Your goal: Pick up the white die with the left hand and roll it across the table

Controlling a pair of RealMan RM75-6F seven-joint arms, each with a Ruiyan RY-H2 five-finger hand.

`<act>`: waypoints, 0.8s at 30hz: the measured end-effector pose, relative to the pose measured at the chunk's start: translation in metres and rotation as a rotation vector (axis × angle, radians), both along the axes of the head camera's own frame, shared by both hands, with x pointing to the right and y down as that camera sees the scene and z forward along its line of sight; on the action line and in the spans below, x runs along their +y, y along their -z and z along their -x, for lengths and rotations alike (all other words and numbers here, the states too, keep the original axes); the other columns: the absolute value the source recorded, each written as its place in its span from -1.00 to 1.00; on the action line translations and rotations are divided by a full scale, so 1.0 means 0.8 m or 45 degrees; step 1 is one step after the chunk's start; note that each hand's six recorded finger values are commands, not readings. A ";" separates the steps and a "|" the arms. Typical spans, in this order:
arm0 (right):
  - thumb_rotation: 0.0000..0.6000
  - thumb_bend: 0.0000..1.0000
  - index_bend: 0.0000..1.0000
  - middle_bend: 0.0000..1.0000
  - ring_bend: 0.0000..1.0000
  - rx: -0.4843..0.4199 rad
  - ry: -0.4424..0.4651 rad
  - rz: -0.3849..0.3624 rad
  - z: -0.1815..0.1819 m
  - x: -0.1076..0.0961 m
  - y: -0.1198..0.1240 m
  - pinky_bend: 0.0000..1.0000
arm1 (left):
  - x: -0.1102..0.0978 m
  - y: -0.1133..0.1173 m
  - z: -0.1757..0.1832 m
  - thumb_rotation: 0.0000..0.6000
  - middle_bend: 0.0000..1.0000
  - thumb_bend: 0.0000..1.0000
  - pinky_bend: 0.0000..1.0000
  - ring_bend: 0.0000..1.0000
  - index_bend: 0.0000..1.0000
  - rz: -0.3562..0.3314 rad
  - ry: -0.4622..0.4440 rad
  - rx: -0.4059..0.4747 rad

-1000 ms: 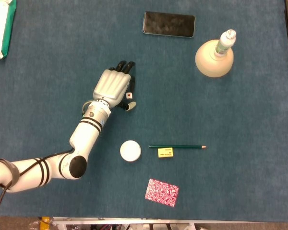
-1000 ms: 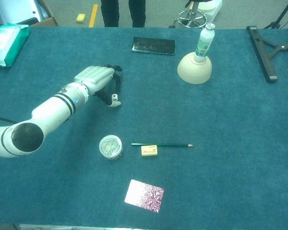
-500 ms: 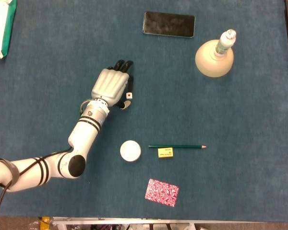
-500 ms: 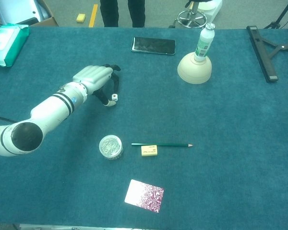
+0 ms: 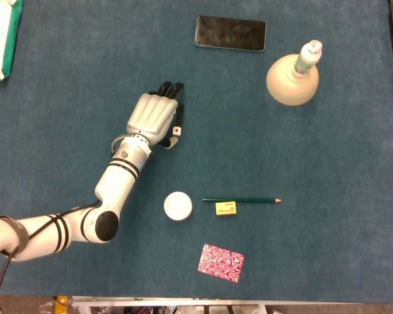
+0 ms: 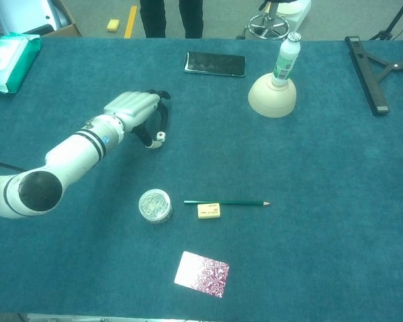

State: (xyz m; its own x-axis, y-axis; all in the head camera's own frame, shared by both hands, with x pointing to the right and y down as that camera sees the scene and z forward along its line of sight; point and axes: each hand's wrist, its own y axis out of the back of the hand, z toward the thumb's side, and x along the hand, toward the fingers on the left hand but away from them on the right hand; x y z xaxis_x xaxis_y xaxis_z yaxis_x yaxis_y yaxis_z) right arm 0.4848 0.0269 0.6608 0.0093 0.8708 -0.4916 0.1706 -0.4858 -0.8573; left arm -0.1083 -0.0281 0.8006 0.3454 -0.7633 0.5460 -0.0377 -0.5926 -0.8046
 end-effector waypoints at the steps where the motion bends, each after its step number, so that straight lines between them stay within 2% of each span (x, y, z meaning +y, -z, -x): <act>1: 1.00 -1.00 -0.43 -0.32 -0.25 0.000 -0.001 0.000 0.000 0.000 0.000 0.15 | 0.000 0.000 0.000 1.00 -0.82 -0.59 -0.46 -0.90 0.08 0.000 0.000 0.000; 24: 1.00 -1.00 -0.43 -0.32 -0.25 0.000 -0.008 0.005 -0.002 0.002 -0.003 0.15 | -0.004 0.002 0.003 1.00 -0.79 -0.58 -0.46 -0.90 0.20 0.001 0.041 0.015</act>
State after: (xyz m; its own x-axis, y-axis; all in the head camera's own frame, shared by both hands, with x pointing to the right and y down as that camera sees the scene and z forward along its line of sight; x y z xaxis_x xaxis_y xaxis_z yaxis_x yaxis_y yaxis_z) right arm 0.4862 0.0288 0.6628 0.0042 0.8687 -0.4953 0.1736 -0.4885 -0.8551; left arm -0.1109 -0.0315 0.7992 0.3271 -0.7737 0.5426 -0.0665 -0.5916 -0.8035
